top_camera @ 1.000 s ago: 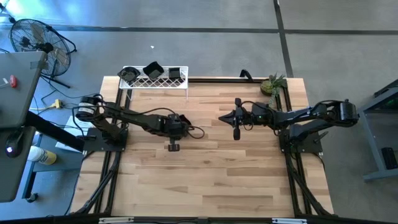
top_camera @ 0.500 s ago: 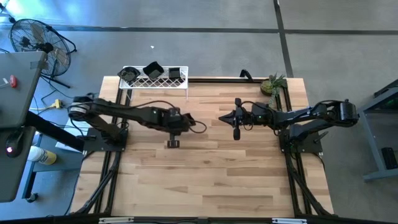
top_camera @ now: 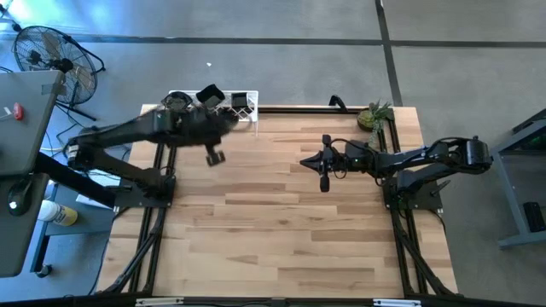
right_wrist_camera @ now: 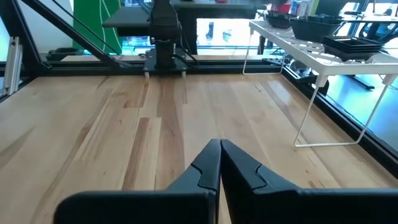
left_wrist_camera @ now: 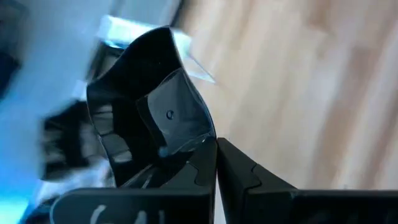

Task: Pick & Place Mini shaped plates
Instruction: Stack the black distorted square plate on top of the black distorted square plate on the shelf, then return to Home Position

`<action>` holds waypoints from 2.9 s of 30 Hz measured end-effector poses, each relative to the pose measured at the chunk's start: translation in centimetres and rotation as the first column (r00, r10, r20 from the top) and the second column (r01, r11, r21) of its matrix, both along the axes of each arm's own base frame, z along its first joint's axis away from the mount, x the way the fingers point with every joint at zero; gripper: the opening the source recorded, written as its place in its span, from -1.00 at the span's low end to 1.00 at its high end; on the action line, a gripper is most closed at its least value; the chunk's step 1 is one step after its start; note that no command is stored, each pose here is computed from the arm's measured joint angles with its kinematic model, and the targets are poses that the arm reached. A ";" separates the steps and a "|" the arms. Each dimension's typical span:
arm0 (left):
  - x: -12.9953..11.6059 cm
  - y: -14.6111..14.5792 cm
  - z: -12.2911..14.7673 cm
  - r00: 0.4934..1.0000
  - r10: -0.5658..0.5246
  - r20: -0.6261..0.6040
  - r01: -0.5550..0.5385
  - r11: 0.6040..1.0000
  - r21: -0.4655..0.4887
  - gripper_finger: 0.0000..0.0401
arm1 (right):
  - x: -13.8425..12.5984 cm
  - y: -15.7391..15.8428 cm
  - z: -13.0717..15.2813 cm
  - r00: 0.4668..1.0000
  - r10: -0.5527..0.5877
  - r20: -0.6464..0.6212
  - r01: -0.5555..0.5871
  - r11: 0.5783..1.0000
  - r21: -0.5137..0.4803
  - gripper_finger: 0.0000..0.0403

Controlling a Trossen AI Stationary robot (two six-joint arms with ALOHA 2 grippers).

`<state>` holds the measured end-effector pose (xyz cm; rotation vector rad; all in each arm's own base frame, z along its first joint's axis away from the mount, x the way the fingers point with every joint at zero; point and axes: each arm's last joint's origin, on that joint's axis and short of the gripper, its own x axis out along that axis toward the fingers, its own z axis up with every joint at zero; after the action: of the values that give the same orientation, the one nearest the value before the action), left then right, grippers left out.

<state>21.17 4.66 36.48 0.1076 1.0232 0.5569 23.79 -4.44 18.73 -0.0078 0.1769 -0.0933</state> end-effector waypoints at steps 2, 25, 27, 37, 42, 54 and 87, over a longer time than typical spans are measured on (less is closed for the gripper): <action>-1.0 1.2 0.7 1.000 0.024 0.005 -0.024 0.999 0.029 -1.00 | 0.0 0.0 0.0 1.000 0.000 0.001 0.000 1.000 0.000 -0.97; -4.3 13.7 -0.9 0.979 0.162 -0.124 -0.159 0.987 0.031 -1.00 | 0.0 0.0 0.0 1.000 0.002 -0.002 -0.002 1.000 -0.009 -0.96; -4.4 14.1 -1.0 0.978 0.164 -0.130 -0.161 0.986 0.036 -1.00 | 0.0 0.0 0.0 1.000 0.002 -0.005 -0.002 1.000 -0.009 -0.97; -3.6 14.9 -2.2 0.973 0.138 -0.183 -0.139 0.990 0.008 -1.00 | 0.0 0.0 -0.1 1.000 0.002 -0.009 -0.003 1.000 -0.016 -0.97; -3.4 15.1 -2.4 0.970 0.145 -0.194 -0.145 0.989 0.015 -0.96 | 0.0 0.0 -0.1 1.000 0.003 -0.015 -0.003 1.000 -0.015 -0.99; -3.3 14.7 -1.7 0.969 0.124 -0.214 -0.119 0.992 0.034 -0.51 | 0.0 0.0 -0.1 1.000 0.003 -0.015 -0.003 1.000 -0.015 -0.97; -2.5 5.6 -13.7 0.664 -0.221 0.714 0.172 0.975 0.142 -0.92 | -4.8 -2.3 0.9 0.998 -0.046 0.032 0.048 0.996 -0.069 -0.99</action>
<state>18.67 10.22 22.78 0.0408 0.1959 0.3725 18.95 -6.72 19.64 -0.0716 0.1430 -0.1467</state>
